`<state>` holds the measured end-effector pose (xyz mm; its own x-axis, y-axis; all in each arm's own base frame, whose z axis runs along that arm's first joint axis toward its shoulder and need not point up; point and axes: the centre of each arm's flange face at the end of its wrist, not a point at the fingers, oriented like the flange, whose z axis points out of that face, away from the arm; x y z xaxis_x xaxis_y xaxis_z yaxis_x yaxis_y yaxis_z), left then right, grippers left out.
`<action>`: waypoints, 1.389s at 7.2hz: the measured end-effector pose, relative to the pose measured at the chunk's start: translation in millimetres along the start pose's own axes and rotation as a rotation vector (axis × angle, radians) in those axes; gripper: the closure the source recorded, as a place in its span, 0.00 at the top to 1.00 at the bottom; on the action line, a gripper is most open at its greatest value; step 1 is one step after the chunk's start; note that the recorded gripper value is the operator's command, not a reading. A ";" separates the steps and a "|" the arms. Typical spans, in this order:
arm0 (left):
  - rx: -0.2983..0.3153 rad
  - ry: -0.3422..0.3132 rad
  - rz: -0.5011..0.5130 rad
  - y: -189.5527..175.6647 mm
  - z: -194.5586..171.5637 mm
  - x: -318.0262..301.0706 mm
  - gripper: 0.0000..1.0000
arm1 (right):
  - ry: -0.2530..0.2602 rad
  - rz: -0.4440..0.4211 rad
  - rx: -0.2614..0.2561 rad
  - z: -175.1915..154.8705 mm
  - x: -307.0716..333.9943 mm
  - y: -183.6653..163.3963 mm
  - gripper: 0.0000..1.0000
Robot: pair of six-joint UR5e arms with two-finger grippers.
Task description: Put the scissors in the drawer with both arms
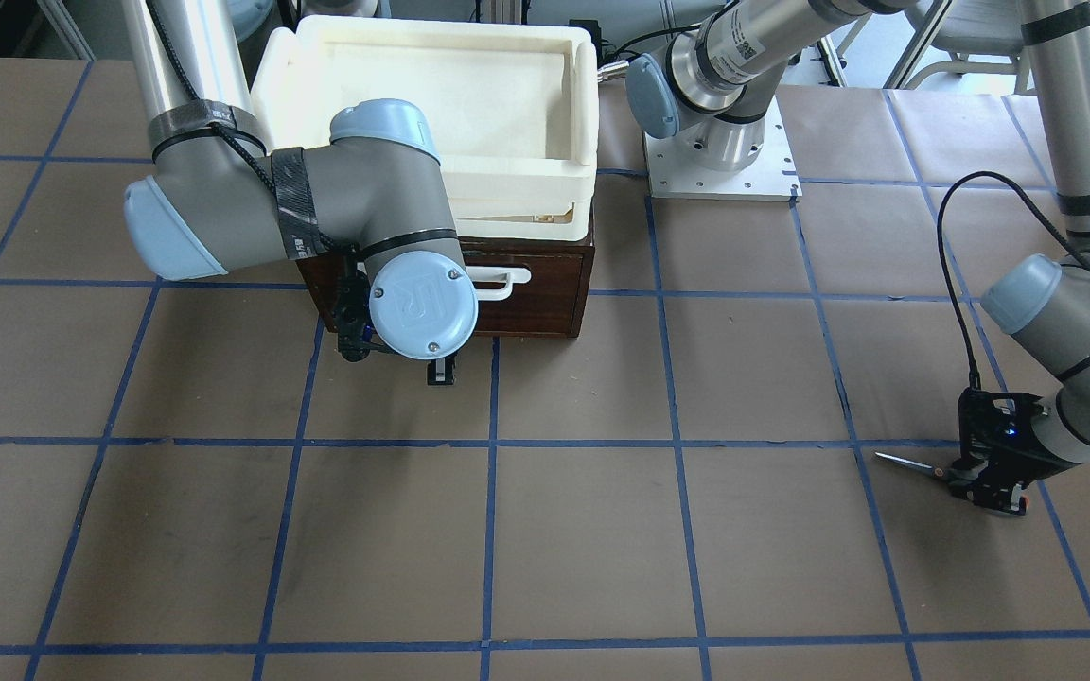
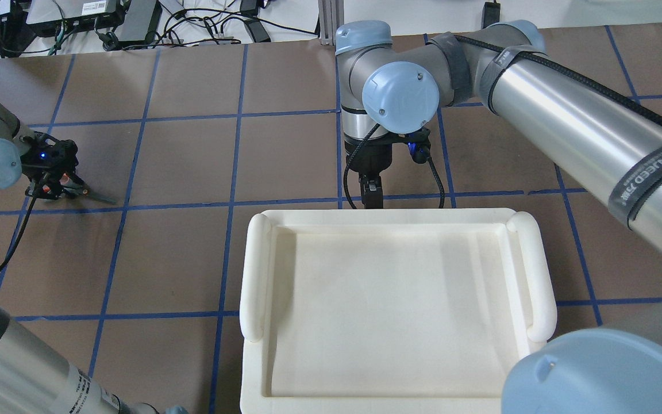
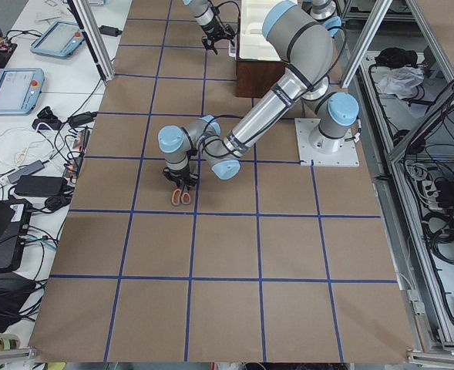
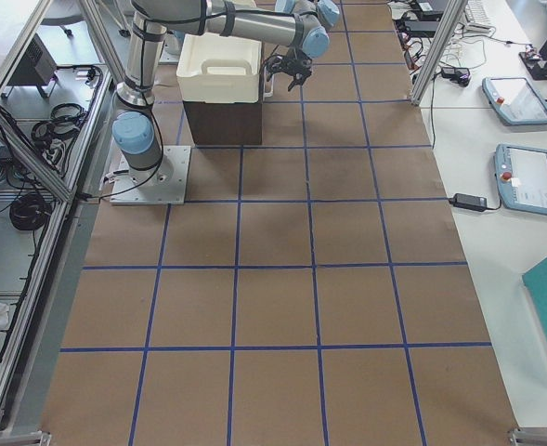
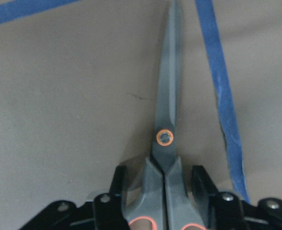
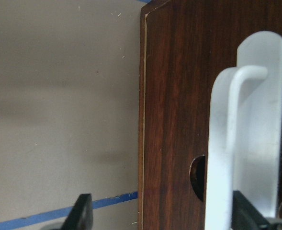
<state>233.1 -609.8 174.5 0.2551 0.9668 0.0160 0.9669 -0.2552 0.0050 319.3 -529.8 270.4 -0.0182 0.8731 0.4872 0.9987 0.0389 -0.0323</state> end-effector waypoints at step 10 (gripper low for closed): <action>-0.016 -0.058 0.039 -38.5 -77.2 -8.8 0.00 | -0.081 -0.062 -0.008 3.1 -14.7 4.0 1.00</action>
<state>192.9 -609.7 251.3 0.2927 0.9553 -0.0414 0.9562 -0.2920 0.0215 323.4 -541.0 260.4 -0.0837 0.9056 0.4157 0.9959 0.0907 0.0030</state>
